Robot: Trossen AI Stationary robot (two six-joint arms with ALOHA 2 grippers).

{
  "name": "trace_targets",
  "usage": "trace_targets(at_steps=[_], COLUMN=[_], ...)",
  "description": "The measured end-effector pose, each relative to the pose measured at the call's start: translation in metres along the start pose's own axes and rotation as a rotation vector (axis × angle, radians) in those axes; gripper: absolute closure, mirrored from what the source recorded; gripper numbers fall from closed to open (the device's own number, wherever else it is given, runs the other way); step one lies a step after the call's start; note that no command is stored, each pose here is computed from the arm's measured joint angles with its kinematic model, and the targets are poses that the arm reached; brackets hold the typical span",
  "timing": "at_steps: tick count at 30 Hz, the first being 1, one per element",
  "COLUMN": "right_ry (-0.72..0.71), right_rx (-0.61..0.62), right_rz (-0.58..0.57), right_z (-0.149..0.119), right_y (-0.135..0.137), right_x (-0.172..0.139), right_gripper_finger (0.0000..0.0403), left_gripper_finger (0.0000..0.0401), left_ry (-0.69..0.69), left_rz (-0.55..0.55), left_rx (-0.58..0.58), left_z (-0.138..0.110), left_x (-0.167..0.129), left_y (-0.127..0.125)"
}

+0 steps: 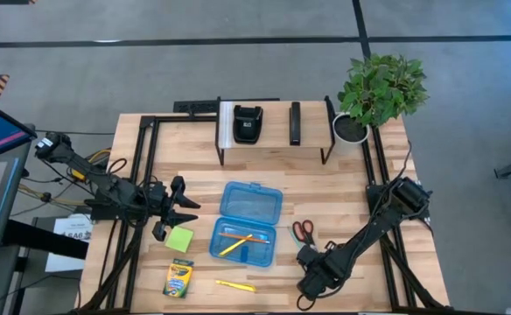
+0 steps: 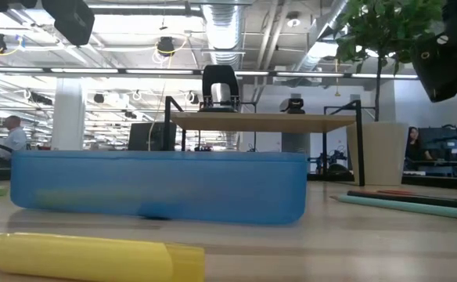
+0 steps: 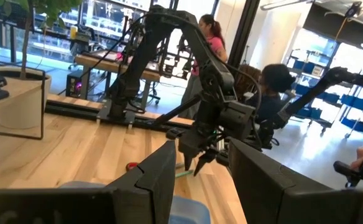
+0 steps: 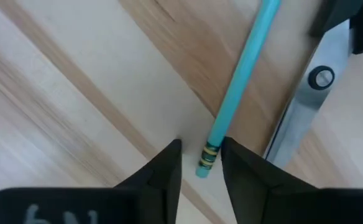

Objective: Pack school essentials
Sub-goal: Put the blue pencil into the blue supply box

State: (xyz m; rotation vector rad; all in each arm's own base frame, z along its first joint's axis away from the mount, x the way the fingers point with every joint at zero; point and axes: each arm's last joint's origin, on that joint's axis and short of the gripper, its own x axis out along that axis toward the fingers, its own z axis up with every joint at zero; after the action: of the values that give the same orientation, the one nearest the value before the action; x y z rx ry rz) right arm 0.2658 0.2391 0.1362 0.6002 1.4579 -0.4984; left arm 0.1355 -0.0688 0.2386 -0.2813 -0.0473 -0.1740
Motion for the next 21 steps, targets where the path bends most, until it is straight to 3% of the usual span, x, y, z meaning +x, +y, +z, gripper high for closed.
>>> trace_targets(at_steps=[12, 21], right_ry=[0.059, 0.104], right_rx=[0.024, 0.056], right_rz=[-0.017, -0.032], right_z=[-0.0005, -0.0024], right_y=[-0.0028, -0.0075], right_x=[-0.0007, -0.0079], right_gripper_finger=[0.0385, 0.0395], left_gripper_finger=[0.0264, 0.0264], left_ry=[0.000, -0.001], left_rz=[0.000, 0.000], left_rx=[-0.001, -0.001], left_z=[0.0000, 0.0001], left_x=[0.0000, 0.0000], left_y=[0.0000, 0.0000])
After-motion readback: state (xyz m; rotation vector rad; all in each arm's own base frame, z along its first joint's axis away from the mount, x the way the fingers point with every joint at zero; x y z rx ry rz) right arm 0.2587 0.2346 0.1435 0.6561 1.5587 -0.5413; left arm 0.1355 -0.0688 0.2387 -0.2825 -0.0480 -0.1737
